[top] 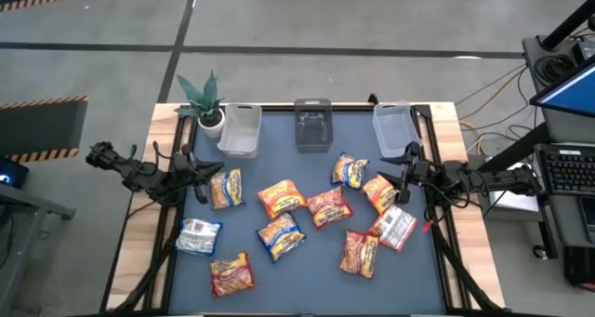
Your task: Sort Maruchan noodles
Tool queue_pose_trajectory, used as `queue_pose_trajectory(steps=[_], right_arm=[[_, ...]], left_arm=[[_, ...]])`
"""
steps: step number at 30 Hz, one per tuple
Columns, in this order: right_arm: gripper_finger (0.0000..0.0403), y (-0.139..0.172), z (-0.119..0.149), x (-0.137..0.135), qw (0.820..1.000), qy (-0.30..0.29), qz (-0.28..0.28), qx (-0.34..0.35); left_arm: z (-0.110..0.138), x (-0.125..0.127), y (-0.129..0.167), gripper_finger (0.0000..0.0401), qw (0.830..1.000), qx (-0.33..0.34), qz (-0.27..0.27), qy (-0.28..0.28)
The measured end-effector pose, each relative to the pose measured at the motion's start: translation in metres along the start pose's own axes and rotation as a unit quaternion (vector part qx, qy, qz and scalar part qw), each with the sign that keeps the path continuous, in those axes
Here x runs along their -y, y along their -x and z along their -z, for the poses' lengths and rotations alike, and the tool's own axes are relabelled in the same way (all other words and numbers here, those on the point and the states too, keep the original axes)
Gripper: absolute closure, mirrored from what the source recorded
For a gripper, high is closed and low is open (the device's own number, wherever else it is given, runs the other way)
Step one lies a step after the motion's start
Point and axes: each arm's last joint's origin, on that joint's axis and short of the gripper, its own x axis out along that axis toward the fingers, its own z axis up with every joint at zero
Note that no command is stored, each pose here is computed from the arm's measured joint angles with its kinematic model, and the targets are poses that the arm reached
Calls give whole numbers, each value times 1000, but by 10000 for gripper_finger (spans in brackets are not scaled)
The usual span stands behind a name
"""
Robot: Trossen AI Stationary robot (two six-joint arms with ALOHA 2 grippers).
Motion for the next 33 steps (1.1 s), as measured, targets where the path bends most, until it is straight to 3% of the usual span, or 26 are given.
queue_pose_trajectory(steps=[30, 31, 33], right_arm=[[216, 0, 0, 0, 1000, -1, 0, 0], [216, 0, 0, 0, 1000, -20, -2, 0], [216, 0, 0, -1, 992, -124, -19, 1]], left_arm=[[0, 0, 0, 399, 1000, 0, 0, 0], [0, 0, 0, 399, 1000, 0, 0, 0], [0, 0, 0, 399, 1000, 0, 0, 0]])
